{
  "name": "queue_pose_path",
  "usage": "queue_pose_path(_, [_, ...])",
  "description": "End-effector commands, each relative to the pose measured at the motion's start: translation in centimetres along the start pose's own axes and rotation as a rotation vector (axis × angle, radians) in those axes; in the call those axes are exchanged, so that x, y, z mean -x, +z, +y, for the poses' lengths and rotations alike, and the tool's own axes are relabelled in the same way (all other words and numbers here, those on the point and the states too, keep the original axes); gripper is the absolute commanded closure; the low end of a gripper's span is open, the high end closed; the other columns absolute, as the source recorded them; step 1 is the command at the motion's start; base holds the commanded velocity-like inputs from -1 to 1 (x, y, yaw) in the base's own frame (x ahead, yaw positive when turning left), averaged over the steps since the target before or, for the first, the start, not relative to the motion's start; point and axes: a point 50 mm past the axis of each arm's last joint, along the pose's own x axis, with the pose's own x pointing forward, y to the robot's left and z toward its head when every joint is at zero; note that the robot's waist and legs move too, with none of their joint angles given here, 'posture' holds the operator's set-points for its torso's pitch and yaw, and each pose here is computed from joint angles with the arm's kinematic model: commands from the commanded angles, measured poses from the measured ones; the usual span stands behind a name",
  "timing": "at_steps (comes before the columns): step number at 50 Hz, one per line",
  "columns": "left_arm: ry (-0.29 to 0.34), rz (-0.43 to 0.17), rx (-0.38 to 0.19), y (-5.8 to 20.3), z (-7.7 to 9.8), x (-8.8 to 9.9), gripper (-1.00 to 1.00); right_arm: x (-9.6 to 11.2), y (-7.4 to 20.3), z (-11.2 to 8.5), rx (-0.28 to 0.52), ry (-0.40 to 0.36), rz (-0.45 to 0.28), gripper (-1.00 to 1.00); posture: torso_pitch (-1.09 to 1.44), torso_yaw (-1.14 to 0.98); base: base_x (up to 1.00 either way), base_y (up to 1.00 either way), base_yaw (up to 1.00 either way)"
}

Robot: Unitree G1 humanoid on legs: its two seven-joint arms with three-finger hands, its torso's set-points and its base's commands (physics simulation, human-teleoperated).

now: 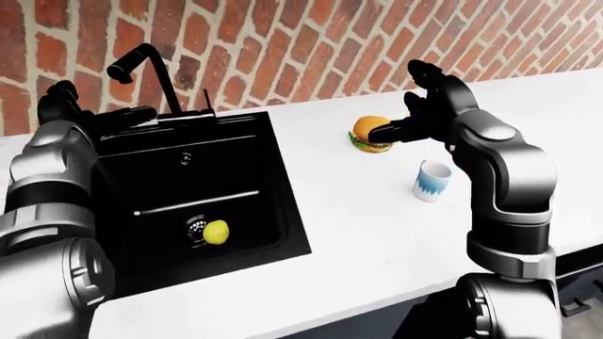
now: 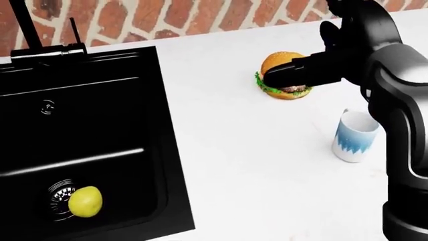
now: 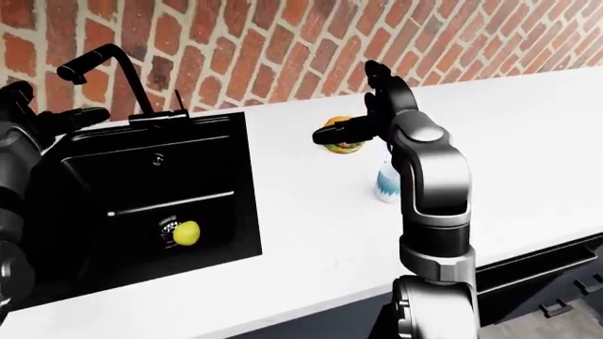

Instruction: Turn the sink spout to the right.

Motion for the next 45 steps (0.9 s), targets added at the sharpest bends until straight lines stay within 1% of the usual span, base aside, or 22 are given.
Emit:
queue_pose_path(1, [-0.018,-0.097,0.011,2.5,-0.5,0.2,-1.00,0.5,2.1,-0.1,0.015,-0.008,-0.097,-1.00,-0.17,0.00,0.00,0.00,0.00])
queue_pose_path(3, [-0.052,-0.058,0.012,1.9,-1.2,0.1,-1.00,0.4,2.1,0.0,0.015,-0.007,-0.098,-1.00,-0.17,0.00,0.00,0.00,0.00])
queue_pose_path(4, [-0.056,-0.052,0.008,1.8,-1.4,0.1,-1.00,0.4,2.1,0.0,0.015,-0.006,-0.097,-1.00,-0.17,0.00,0.00,0.00,0.00])
queue_pose_path(6, [-0.079,-0.017,0.009,1.5,-2.2,0.0,-1.00,0.3,2.1,0.1,0.017,-0.005,-0.097,-1.00,-0.17,0.00,0.00,0.00,0.00])
queue_pose_path(8, [-0.090,0.005,0.007,1.3,-2.6,0.0,-1.00,0.3,2.2,0.0,0.016,-0.006,-0.097,-1.00,-0.17,0.00,0.00,0.00,0.00])
queue_pose_path(12, [-0.103,0.047,0.019,0.7,-3.4,0.0,-1.00,0.4,2.2,-0.1,0.016,-0.007,-0.097,-1.00,-0.17,0.00,0.00,0.00,0.00])
queue_pose_path(15, [-0.105,0.062,0.027,0.3,-3.6,0.0,-1.00,0.4,2.2,-0.2,0.015,-0.009,-0.097,-1.00,-0.17,0.00,0.00,0.00,0.00])
queue_pose_path(23, [-0.091,0.061,0.011,0.6,-3.9,0.1,-1.00,0.5,2.4,-0.3,0.017,-0.010,-0.098,-1.00,-0.17,0.00,0.00,0.00,0.00])
queue_pose_path(31, [-0.081,0.035,-0.002,2.2,-4.1,0.2,-1.00,0.6,2.5,-0.3,0.018,-0.011,-0.099,-1.00,-0.17,0.00,0.00,0.00,0.00])
queue_pose_path(36, [-0.062,0.027,-0.002,2.7,-3.8,0.2,-1.00,0.6,2.4,-0.3,0.017,-0.012,-0.099,-1.00,-0.17,0.00,0.00,0.00,0.00])
queue_pose_path(45, [-0.055,0.013,-0.005,3.6,-3.5,0.3,-1.00,0.7,2.4,-0.4,0.016,-0.013,-0.099,-1.00,-0.17,0.00,0.00,0.00,0.00])
